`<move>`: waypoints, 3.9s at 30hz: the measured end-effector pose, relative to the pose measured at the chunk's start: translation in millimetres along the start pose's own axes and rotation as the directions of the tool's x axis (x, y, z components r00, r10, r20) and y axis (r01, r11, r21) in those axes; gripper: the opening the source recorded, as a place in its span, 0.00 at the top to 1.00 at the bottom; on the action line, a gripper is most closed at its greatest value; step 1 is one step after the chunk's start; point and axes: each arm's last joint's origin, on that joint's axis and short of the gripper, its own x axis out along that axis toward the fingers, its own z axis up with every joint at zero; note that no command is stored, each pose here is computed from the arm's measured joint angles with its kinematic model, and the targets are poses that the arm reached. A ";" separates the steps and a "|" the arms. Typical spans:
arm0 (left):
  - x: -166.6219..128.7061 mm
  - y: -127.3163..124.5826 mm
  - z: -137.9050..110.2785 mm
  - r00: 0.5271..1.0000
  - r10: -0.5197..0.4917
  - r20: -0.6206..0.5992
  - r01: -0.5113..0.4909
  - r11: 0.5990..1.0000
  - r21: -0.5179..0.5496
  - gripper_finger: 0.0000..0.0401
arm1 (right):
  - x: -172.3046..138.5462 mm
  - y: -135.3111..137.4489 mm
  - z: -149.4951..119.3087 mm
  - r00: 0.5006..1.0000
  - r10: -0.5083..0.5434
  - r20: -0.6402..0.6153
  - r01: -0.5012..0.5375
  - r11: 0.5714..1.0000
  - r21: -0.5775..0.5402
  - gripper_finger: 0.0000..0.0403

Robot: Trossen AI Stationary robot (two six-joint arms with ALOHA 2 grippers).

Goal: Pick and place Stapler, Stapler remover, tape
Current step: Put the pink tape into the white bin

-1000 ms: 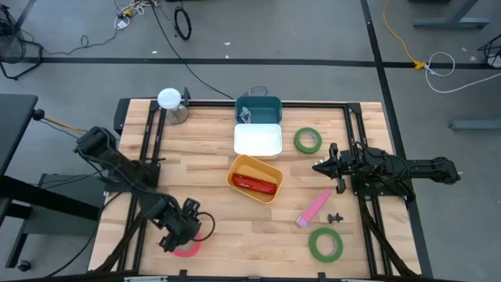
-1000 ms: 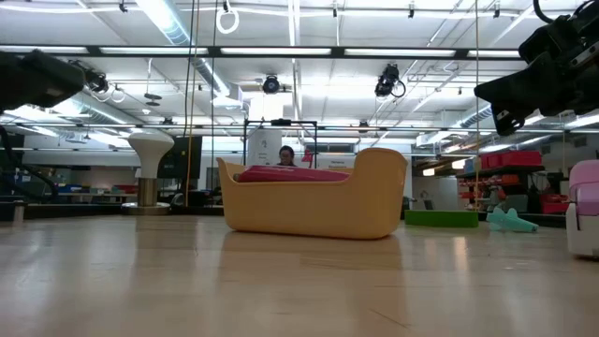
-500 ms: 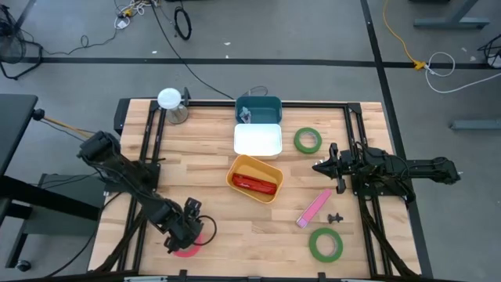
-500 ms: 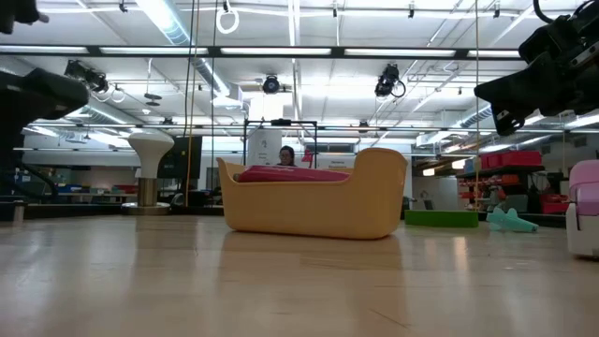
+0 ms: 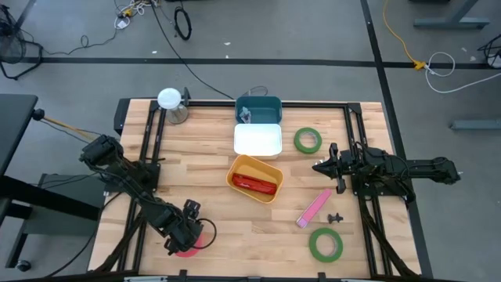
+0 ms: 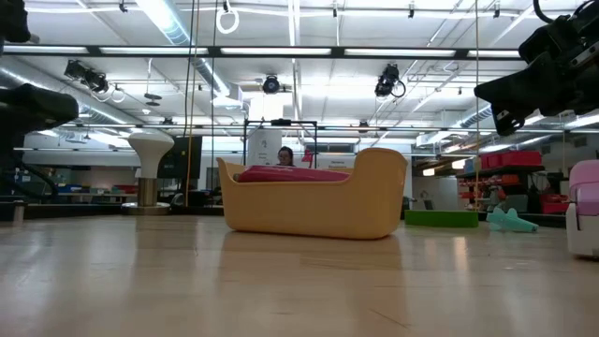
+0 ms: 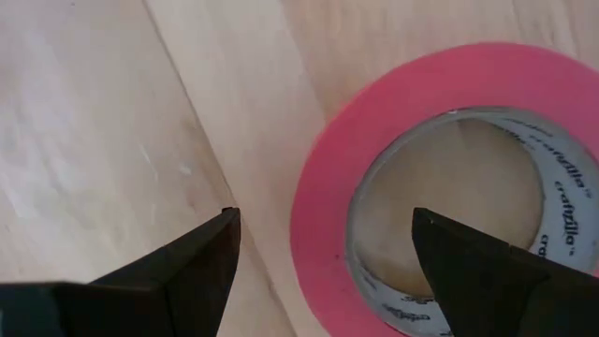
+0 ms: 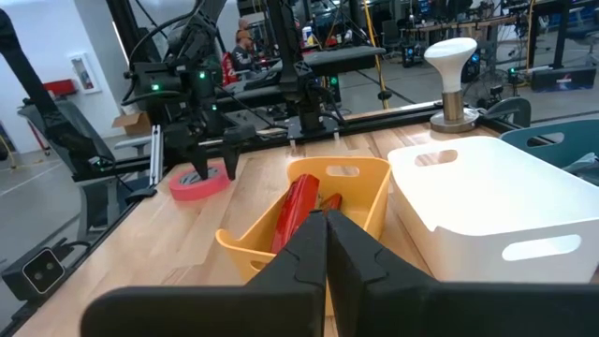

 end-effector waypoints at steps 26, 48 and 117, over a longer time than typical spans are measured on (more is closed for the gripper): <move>-0.1 -0.6 -0.6 0.999 -0.032 -0.015 0.032 0.999 -0.019 0.63 | 0.0 0.0 0.1 1.000 0.000 0.000 0.000 1.000 0.000 0.98; -0.3 -0.5 -0.3 0.999 -0.043 -0.017 0.042 0.999 -0.019 0.75 | 0.0 0.0 0.0 1.000 0.000 0.000 0.000 1.000 0.000 0.98; -89.1 286.1 61.1 0.885 0.366 0.286 -0.172 0.830 -0.531 0.75 | 0.0 0.0 -0.1 1.000 0.000 0.000 0.000 1.000 0.000 0.98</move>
